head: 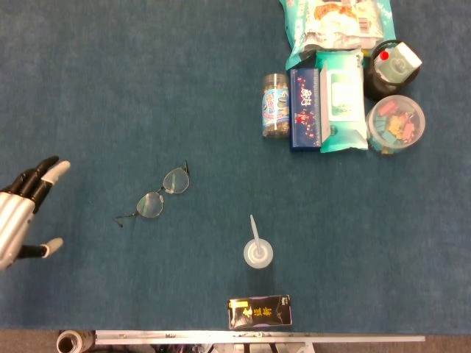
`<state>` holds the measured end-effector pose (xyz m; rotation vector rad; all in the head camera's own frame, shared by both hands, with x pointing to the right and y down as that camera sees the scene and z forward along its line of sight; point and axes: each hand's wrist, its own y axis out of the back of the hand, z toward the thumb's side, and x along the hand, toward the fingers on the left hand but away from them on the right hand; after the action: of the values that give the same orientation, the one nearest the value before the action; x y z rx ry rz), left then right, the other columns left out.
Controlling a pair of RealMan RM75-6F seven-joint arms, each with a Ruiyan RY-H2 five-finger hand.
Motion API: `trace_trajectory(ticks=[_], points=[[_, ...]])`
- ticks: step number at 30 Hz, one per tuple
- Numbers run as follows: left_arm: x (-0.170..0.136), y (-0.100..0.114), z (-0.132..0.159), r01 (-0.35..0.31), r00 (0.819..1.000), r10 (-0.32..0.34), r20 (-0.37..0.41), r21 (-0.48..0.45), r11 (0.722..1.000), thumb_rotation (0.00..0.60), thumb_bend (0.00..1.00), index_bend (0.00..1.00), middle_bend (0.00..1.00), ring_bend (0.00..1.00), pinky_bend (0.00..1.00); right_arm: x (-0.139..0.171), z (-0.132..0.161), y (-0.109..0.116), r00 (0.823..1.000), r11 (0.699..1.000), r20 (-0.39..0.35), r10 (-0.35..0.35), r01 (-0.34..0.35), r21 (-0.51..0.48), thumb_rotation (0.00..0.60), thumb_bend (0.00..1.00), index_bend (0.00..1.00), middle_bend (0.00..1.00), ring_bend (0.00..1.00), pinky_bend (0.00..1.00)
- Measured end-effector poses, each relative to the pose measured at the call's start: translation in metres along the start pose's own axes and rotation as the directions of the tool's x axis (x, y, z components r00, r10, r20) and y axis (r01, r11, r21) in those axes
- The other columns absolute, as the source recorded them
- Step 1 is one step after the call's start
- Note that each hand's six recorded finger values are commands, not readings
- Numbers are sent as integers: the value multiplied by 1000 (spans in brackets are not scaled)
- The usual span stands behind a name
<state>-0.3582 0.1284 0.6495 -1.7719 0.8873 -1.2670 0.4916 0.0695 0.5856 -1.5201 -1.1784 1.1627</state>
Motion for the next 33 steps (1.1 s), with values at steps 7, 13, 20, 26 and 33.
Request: trace_trajectory(ticks=[7,13,20,26,33], points=[[3,-8,14,16,999,-13,52,-62,998,600,15,69,2,115,493,0,1,-1,1000,1000,-3,3,-3,0,600,520,561,447,318,296],[10,-20,29,2,993,13,113,-133,991,600,15,69,0,88,483,0,1,-1,1000,1000,-3,6,-6,0,600,520,561,447,318,296],[17,-28,37,-42,988,68,137,-189,981,600,15,69,0,85,459,1,1,-2,1000,1000,-3,9,-9,2,600,519,561,447,318,296],[23,-34,40,-50,988,75,133,-183,982,600,15,70,0,85,441,1,1,-2,1000,1000,-3,10,-10,4,600,520,561,447,318,296],[30,-41,45,-31,989,54,134,-170,985,600,16,73,0,85,435,1,1,-2,1000,1000,-2,7,-7,4,600,520,561,447,318,296]])
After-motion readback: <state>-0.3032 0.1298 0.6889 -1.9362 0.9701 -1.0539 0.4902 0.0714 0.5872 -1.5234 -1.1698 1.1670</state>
